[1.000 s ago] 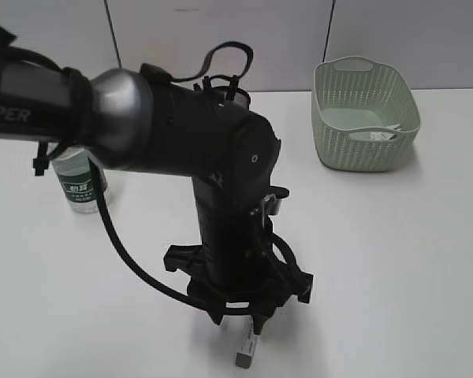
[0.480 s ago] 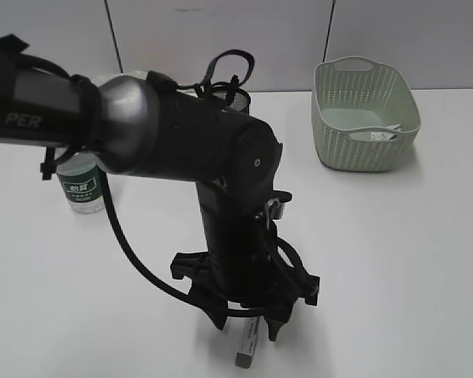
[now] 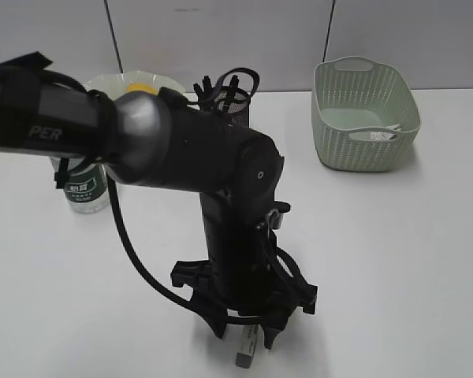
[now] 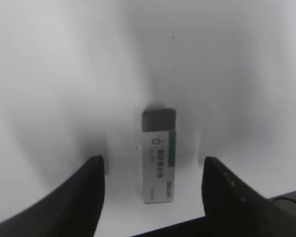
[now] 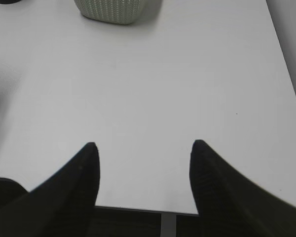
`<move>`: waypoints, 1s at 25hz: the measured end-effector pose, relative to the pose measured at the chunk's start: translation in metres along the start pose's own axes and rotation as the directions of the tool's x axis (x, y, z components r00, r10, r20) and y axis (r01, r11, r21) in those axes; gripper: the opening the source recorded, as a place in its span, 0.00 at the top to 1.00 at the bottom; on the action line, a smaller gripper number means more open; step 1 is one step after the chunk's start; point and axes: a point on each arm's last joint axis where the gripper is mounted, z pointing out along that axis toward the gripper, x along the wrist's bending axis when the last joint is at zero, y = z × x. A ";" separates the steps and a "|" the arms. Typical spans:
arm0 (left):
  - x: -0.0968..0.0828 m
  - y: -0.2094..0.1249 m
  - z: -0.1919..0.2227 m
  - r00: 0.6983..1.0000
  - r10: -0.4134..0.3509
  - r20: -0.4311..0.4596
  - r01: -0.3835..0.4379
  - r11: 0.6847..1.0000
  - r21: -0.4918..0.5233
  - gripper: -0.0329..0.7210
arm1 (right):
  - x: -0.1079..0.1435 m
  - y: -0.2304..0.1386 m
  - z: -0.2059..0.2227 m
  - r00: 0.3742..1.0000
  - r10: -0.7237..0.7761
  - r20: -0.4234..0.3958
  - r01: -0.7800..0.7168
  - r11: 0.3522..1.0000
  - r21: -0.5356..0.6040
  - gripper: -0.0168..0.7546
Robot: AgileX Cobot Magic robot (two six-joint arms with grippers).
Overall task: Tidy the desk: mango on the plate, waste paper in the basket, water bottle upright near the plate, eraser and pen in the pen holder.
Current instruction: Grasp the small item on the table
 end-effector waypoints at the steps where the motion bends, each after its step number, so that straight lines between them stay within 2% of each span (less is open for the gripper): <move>1: 0.000 0.000 0.002 1.000 -0.002 -0.001 0.002 1.000 0.004 0.34 | 0.000 0.000 0.000 1.000 0.000 0.000 0.000 1.000 0.000 0.37; 14: 0.000 0.000 0.003 1.000 0.003 0.004 -0.003 1.000 0.011 0.40 | 0.000 0.000 0.000 1.000 -0.001 0.000 0.001 1.000 0.000 0.37; 17: -0.001 0.000 0.003 1.000 0.001 0.006 -0.001 1.000 0.012 0.50 | 0.000 0.000 0.000 1.000 -0.001 0.000 0.001 1.000 -0.001 0.37; 22: -0.001 -0.001 0.003 1.000 0.017 0.006 -0.017 1.000 0.014 0.77 | 0.000 0.000 0.000 1.000 -0.001 0.000 0.001 1.000 -0.001 0.37; 25: 0.000 -0.001 0.003 1.000 0.027 0.003 -0.028 0.999 0.019 0.77 | 0.000 0.000 0.000 1.000 -0.001 0.000 0.001 1.000 -0.001 0.37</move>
